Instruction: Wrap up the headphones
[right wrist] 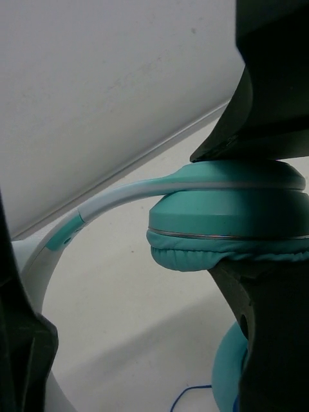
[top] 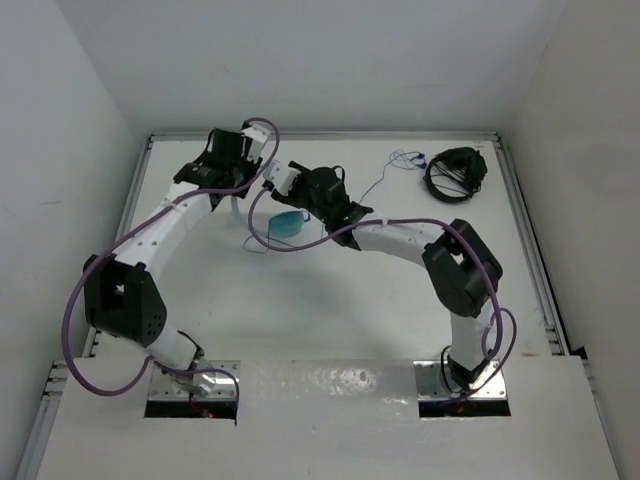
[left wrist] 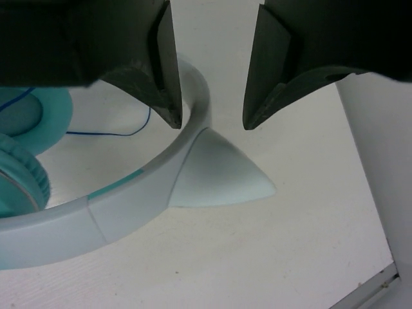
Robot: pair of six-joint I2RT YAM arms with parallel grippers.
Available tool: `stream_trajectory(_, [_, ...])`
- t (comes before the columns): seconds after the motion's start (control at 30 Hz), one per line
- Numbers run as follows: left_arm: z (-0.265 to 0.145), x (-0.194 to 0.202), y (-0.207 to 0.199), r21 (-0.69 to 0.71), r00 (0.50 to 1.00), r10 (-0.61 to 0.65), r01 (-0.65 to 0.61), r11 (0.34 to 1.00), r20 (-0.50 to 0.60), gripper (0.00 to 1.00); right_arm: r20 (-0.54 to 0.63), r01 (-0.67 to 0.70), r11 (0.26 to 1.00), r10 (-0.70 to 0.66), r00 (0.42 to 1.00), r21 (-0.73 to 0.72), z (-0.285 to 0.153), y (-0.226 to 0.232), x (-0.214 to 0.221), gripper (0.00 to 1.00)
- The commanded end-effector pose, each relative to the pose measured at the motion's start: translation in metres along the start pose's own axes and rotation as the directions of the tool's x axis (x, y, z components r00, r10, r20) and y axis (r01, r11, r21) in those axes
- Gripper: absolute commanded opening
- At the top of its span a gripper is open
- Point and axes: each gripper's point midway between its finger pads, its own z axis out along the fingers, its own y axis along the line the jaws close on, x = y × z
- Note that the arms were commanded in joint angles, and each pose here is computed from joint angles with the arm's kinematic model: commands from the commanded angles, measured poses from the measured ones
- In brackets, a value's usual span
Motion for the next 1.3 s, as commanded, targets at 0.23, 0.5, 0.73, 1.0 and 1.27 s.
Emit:
stream_trajectory(0.23, [0.019,0.008,0.015,-0.176,1.000,0.013,-0.014,0.984,-0.008,0.37,0.030,-0.137,0.988,0.136,0.990,0.067,-0.013,-0.033,-0.027,0.00])
stream_trajectory(0.5, [0.021,0.027,-0.013,-0.025,0.998,0.028,-0.029,0.999,-0.060,0.40,0.000,-0.184,0.976,0.185,0.983,0.113,-0.012,-0.052,-0.023,0.00])
stream_trajectory(0.73, [0.011,0.020,-0.022,0.034,1.000,0.008,-0.007,0.999,-0.010,0.64,-0.016,-0.234,0.960,0.239,0.971,0.156,-0.008,-0.063,-0.022,0.00])
stream_trajectory(1.0, [0.019,0.021,-0.026,0.037,1.000,-0.006,0.006,0.999,-0.011,0.46,-0.013,-0.235,0.960,0.239,0.971,0.156,-0.014,-0.065,-0.024,0.00])
stream_trajectory(1.27, [0.032,0.008,-0.029,0.049,0.999,-0.038,0.037,0.998,0.022,0.53,0.009,-0.258,0.963,0.258,0.966,0.081,-0.020,-0.052,-0.028,0.00])
